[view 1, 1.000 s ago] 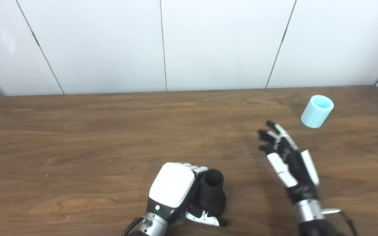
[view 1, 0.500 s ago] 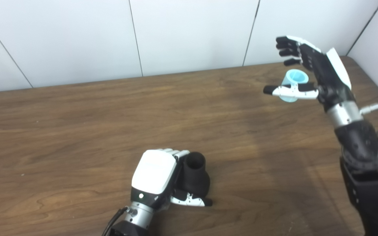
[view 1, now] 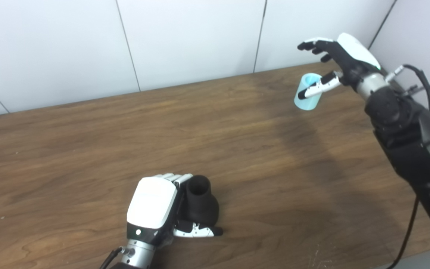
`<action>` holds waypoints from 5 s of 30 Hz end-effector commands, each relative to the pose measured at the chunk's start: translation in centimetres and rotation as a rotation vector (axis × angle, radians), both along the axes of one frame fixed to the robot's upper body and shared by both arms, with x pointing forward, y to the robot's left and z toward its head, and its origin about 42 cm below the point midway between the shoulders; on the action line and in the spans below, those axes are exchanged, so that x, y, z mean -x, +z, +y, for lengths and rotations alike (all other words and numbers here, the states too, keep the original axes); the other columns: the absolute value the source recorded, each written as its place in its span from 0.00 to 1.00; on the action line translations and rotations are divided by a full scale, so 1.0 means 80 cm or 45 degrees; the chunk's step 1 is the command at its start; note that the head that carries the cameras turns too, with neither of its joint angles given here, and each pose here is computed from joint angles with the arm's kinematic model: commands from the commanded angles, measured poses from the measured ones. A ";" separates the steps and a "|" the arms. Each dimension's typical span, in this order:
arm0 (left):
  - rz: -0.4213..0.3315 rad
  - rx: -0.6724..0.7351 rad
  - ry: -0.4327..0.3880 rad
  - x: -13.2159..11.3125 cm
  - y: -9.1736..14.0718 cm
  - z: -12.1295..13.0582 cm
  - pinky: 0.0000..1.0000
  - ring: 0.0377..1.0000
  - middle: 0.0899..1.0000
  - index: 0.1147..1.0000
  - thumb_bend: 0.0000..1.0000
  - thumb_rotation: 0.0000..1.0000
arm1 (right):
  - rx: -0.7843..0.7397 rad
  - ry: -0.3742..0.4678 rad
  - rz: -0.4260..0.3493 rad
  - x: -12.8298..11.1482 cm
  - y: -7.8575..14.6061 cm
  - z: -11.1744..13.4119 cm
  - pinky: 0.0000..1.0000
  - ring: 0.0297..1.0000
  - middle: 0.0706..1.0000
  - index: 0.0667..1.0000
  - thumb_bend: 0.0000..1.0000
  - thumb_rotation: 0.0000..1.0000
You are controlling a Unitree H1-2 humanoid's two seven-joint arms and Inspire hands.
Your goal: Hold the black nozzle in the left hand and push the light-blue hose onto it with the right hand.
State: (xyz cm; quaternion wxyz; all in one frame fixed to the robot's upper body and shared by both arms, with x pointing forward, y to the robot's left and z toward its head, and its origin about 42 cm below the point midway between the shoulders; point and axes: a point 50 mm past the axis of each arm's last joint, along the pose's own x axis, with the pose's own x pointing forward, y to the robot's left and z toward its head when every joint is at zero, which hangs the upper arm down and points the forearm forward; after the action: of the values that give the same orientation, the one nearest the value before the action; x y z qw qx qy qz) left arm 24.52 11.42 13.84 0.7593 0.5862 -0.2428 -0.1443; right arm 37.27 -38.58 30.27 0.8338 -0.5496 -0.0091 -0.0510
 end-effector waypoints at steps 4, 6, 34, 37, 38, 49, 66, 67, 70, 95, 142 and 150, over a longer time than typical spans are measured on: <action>0.043 -0.063 0.013 0.005 -0.013 0.014 0.43 0.47 0.35 0.44 0.52 0.00 | 0.255 -0.020 -0.004 -0.031 0.036 -0.021 0.86 0.89 0.84 0.80 0.89 0.07; 0.045 -0.060 0.012 0.005 -0.012 0.014 0.43 0.47 0.35 0.44 0.52 0.00 | 0.299 -0.037 0.026 -0.040 0.035 -0.021 0.89 0.93 0.86 0.80 0.91 0.09; 0.061 -0.050 0.011 0.006 -0.008 0.013 0.43 0.47 0.35 0.45 0.52 0.00 | 0.311 -0.071 0.229 -0.100 -0.024 -0.048 0.69 0.73 0.76 0.77 0.99 0.12; 0.058 -0.050 0.012 0.005 -0.009 0.013 0.43 0.47 0.35 0.45 0.52 0.00 | 0.301 -0.059 0.228 -0.099 -0.027 -0.048 0.68 0.72 0.75 0.75 0.97 0.10; 0.056 -0.049 0.012 0.005 -0.009 0.013 0.43 0.47 0.35 0.45 0.52 0.00 | 0.303 -0.057 0.226 -0.098 -0.027 -0.048 0.67 0.71 0.74 0.75 0.97 0.09; 0.062 -0.048 0.013 0.004 -0.008 0.011 0.44 0.48 0.35 0.44 0.52 0.00 | 0.293 -0.043 0.229 -0.097 -0.031 -0.049 0.58 0.62 0.67 0.72 0.91 0.10; 0.063 -0.042 0.014 0.003 -0.009 0.009 0.43 0.48 0.35 0.45 0.52 0.00 | 0.350 -0.044 0.247 -0.102 -0.026 -0.047 0.57 0.60 0.63 0.65 0.89 0.08; 0.061 -0.041 0.015 0.003 -0.009 0.009 0.43 0.48 0.35 0.45 0.52 0.00 | 0.359 -0.047 0.237 -0.102 -0.027 -0.047 0.56 0.58 0.62 0.65 0.90 0.07; 0.060 -0.041 0.016 0.003 -0.009 0.008 0.42 0.47 0.35 0.45 0.52 0.00 | 0.362 -0.059 0.208 -0.101 -0.027 -0.046 0.54 0.54 0.58 0.62 0.88 0.06; 0.064 -0.031 0.020 0.002 -0.012 0.003 0.44 0.48 0.35 0.44 0.52 0.00 | 0.375 0.010 -0.043 -0.086 -0.008 -0.038 0.34 0.34 0.46 0.53 0.51 0.00; 0.060 -0.025 0.041 0.013 -0.011 -0.048 0.44 0.48 0.35 0.44 0.52 0.00 | 0.002 0.749 -0.282 0.148 0.049 0.146 0.29 0.34 0.45 0.51 0.51 0.00; 0.063 -0.027 0.033 0.014 -0.009 -0.052 0.43 0.47 0.35 0.44 0.52 0.00 | -0.054 0.774 -0.242 0.162 0.066 0.152 0.30 0.35 0.45 0.50 0.51 0.00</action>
State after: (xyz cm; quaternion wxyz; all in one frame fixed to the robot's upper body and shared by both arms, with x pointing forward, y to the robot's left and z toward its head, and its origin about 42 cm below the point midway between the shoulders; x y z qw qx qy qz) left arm 23.99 7.90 13.86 0.7665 0.5856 -0.2271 -0.1341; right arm 24.71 -26.51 33.73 0.8250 -0.4962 -0.2179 0.1605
